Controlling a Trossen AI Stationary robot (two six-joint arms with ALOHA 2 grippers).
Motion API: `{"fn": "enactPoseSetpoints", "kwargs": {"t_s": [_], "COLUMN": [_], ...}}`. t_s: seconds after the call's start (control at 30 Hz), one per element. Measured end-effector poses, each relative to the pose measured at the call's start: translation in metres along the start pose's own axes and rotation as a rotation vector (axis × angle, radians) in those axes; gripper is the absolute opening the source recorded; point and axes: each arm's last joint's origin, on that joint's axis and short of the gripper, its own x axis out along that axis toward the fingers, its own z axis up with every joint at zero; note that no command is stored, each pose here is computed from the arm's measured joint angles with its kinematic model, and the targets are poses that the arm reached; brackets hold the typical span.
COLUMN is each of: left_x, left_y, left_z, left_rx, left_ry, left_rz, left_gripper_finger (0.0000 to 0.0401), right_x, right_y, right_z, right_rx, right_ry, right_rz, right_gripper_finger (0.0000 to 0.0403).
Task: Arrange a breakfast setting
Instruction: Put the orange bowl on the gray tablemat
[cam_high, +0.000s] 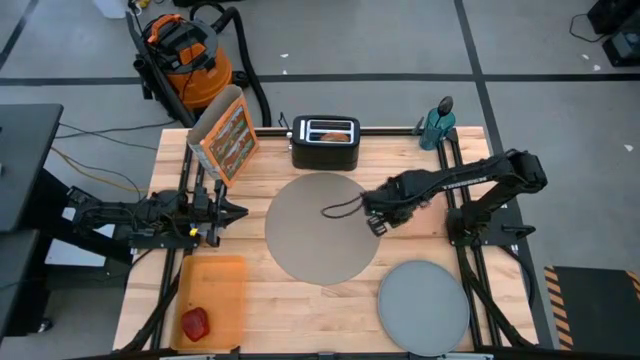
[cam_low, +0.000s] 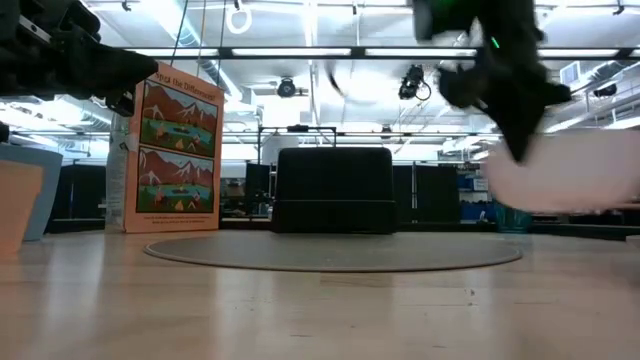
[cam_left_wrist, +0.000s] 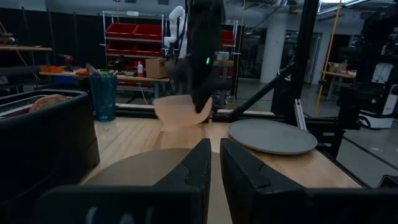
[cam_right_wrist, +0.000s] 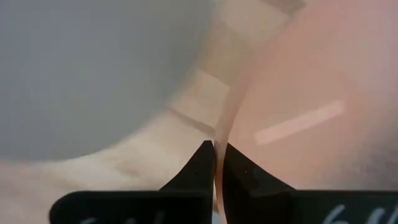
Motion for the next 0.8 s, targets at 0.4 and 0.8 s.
{"fn": "enactPoseSetpoints", "kwargs": {"t_s": [0.4, 0.8], "left_x": [0.000, 0.000], "left_y": [0.000, 0.000], "left_z": [0.000, 0.000], "left_rx": [0.000, 0.000], "left_ry": [0.000, 0.000], "left_rz": [0.000, 0.000], "left_gripper_finger": [0.0043, 0.0043], "right_x": [-0.020, 0.051], "right_y": [0.083, 0.110], "right_z": [0.004, 0.028], "right_rx": [-1.131, -1.345], "right_ry": [-0.274, -0.214], "right_rz": [0.119, 0.012], "right_gripper_finger": [0.0014, 0.0019]}}
